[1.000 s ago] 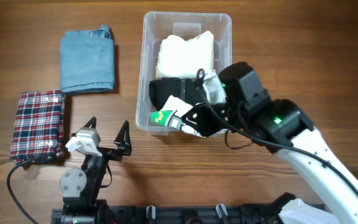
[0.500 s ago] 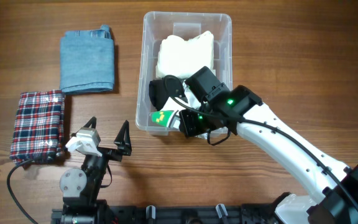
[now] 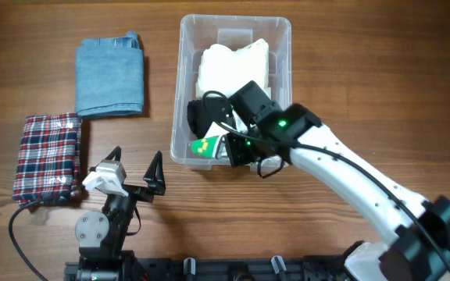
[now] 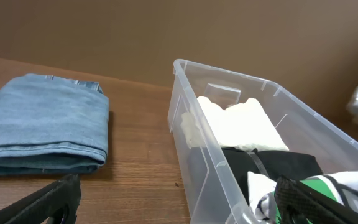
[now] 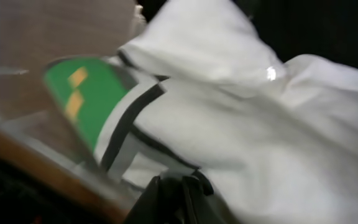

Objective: Pack container
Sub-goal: 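Release the white t-shirt and press it flat into the bin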

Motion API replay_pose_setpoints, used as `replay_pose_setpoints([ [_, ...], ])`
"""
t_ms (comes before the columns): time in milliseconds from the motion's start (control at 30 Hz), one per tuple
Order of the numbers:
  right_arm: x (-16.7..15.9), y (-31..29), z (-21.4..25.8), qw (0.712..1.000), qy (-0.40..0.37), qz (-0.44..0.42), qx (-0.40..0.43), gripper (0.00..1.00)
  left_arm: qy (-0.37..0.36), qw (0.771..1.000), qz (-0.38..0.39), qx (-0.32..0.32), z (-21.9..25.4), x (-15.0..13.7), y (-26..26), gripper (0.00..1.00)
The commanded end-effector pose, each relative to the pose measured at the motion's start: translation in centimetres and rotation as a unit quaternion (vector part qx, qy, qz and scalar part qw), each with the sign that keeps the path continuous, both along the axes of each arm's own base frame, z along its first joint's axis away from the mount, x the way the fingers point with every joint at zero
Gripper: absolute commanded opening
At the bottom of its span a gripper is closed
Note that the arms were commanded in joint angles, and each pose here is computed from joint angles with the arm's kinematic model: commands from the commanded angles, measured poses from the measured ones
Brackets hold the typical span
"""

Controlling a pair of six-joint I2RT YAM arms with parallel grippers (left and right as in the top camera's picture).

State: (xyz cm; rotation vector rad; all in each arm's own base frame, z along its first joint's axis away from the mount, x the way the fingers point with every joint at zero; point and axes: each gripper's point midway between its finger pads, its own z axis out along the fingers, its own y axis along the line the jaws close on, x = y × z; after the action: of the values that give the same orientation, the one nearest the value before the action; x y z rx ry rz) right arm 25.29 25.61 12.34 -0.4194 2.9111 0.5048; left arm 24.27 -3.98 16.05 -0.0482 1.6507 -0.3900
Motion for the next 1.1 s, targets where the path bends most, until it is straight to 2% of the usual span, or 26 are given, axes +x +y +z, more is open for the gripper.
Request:
replay_pose_setpoints([
  [0, 1.1, -1.6, -1.8, 0.998, -0.017, -0.02, -0.051, 0.12, 0.004, 1.0, 0.003, 0.008, -0.4, 0.1, 0.2, 1.0],
  [233, 1.4, -2.0, -2.2, 0.997, -0.021, -0.024, -0.065, 0.14, 0.004, 1.0, 0.003, 0.008, -0.4, 0.1, 0.2, 1.0],
  [400, 1.2, -1.9, -4.6, 0.996, 0.008, -0.02, -0.084, 0.15, 0.004, 1.0, 0.003, 0.008, -0.4, 0.1, 0.2, 1.0],
  [567, 1.1, -1.7, -5.9, 0.995, 0.023, -0.016, -0.092, 0.06, 0.004, 1.0, 0.003, 0.008, -0.4, 0.1, 0.2, 1.0],
  [800, 3.0, -0.2, -0.3, 0.998, -0.021, -0.018, -0.055, 0.08, 0.004, 1.0, 0.003, 0.008, -0.4, 0.1, 0.2, 1.0],
  [933, 4.3, 1.0, 3.9, 0.998, -0.058, -0.009, -0.025, 0.15, 0.004, 1.0, 0.003, 0.008, -0.4, 0.1, 0.2, 1.0],
  [1067, 4.8, 1.7, 4.9, 0.998, -0.069, -0.006, -0.007, 0.18, 0.004, 1.0, 0.003, 0.008, -0.4, 0.1, 0.2, 1.0],
])
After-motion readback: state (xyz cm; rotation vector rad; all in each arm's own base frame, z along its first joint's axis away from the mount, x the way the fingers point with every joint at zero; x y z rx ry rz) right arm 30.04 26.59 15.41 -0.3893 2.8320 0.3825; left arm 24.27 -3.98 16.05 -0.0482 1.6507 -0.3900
